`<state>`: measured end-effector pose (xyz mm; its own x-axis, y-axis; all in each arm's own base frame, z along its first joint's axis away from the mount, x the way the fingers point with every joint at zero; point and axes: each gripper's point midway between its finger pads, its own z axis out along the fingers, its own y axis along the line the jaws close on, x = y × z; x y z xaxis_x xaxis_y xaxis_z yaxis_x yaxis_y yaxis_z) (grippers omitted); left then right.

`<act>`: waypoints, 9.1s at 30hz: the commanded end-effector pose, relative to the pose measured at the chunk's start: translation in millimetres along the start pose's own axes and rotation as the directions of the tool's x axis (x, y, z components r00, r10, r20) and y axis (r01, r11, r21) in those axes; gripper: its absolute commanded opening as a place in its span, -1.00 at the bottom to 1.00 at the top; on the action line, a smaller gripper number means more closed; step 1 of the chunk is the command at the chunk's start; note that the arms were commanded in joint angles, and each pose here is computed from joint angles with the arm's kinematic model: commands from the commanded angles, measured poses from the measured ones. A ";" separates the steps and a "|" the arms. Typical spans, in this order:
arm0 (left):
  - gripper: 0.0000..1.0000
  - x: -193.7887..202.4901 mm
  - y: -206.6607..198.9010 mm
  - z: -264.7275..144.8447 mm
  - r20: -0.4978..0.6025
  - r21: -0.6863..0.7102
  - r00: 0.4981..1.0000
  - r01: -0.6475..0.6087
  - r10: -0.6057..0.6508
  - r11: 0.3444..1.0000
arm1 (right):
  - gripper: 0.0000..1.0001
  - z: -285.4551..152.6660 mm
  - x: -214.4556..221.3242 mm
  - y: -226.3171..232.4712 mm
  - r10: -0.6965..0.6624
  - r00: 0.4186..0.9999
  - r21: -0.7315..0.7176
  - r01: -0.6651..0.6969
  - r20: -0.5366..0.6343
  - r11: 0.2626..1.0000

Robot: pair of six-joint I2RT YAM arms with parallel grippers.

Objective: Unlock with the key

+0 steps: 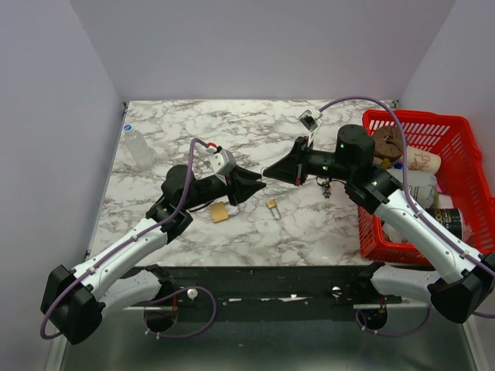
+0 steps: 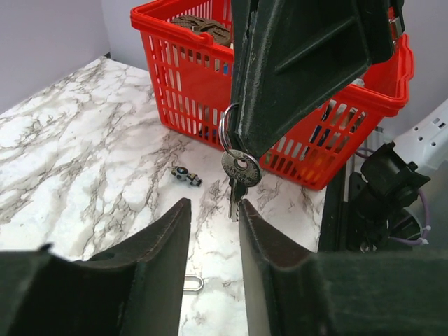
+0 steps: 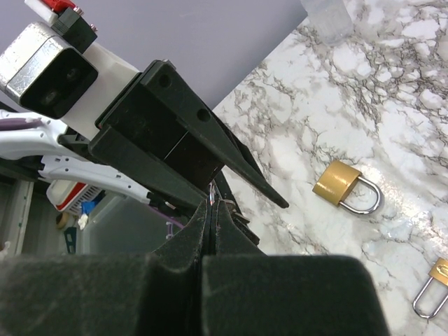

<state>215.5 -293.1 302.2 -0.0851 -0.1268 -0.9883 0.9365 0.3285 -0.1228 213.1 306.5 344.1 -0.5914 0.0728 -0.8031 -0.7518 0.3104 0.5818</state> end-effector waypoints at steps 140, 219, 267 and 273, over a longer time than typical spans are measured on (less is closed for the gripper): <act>-1.00 -26.6 -36.7 -49.4 0.345 0.079 0.782 0.526 -0.518 0.847 | -0.99 8.8 44.8 17.5 -0.060 0.961 -0.169 0.108 0.269 0.980; 0.98 80.1 58.7 -90.0 -0.350 -0.391 0.890 0.145 -0.292 0.909 | -0.99 -13.9 127.1 -72.2 -0.076 0.967 0.027 0.085 -0.244 0.996; 0.86 248.9 92.7 -112.2 -0.602 -0.697 0.379 0.181 -0.703 0.694 | -0.99 -48.9 113.9 -47.4 -0.172 0.982 -0.105 0.164 -0.073 0.981; 0.86 248.6 70.0 -109.1 -0.566 -0.722 0.339 0.235 -0.751 0.651 | -0.99 -47.8 114.3 -49.0 -0.171 0.982 -0.104 0.162 -0.077 0.981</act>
<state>246.5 -191.1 33.9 -0.8881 0.2865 -0.3595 0.4054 0.8567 -0.3189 168.4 253.8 230.8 -0.4896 -0.0569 -0.8701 -0.8541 0.2322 0.4654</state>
